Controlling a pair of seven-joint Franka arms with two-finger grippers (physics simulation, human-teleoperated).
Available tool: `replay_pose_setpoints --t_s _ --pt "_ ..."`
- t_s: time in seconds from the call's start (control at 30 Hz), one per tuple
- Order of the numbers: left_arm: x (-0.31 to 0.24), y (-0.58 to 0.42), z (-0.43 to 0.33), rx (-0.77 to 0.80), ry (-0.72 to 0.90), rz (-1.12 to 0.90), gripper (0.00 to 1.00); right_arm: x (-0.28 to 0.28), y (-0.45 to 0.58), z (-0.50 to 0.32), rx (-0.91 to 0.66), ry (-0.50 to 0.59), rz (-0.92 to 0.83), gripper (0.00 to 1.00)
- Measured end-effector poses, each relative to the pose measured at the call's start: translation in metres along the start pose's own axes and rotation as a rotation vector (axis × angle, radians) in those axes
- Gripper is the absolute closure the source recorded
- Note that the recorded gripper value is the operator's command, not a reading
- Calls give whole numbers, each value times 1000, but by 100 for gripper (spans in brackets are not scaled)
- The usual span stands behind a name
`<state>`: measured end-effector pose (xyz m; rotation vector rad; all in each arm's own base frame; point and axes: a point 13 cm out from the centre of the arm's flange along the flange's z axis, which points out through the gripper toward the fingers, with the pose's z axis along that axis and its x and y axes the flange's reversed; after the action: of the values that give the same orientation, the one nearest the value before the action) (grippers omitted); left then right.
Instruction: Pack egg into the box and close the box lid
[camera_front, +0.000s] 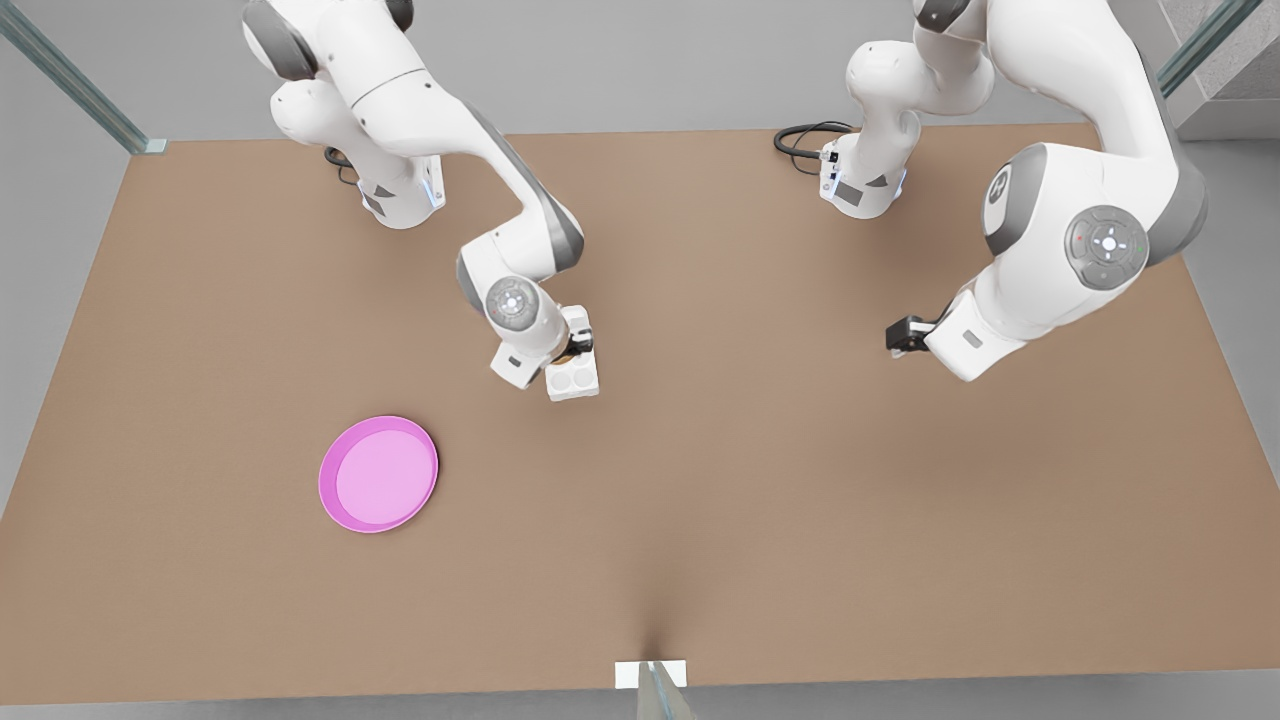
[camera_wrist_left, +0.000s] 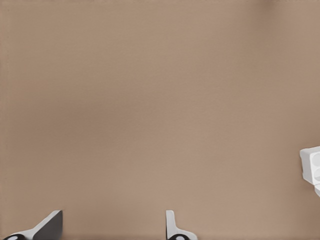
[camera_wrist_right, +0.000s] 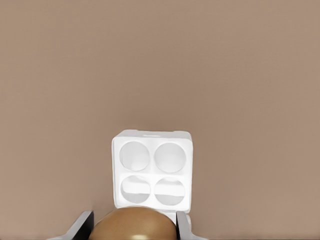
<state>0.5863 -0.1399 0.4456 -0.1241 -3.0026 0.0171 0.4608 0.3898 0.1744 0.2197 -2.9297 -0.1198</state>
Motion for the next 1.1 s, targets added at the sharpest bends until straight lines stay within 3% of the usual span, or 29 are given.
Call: replay_pose_setpoints --t_s 0.37,0.4,0.63,0.73,0.8,0.9,1.0,1.1 --pt "-1 0 9 -10 15 -1 0 2 16 63 46 16 84 40" --pt "-1 0 11 -10 18 -1 0 1 20 63 42 12 88 0" --pt "0 0 14 -11 21 -2 0 -10 21 42 24 -22 144 0" --pt "1 -9 11 -12 15 10 0 -58 -110 -1 15 -49 318 0" --pt "13 -53 6 -20 7 70 0 -84 -242 -39 48 -80 431 0" --pt "42 -144 11 -20 9 189 0 -134 -382 -185 64 -262 508 0" --pt "102 -260 26 -52 7 324 0 -116 -415 -267 66 -332 485 0" --pt "164 -343 50 -90 8 392 0 -72 -417 -286 13 -291 437 0"
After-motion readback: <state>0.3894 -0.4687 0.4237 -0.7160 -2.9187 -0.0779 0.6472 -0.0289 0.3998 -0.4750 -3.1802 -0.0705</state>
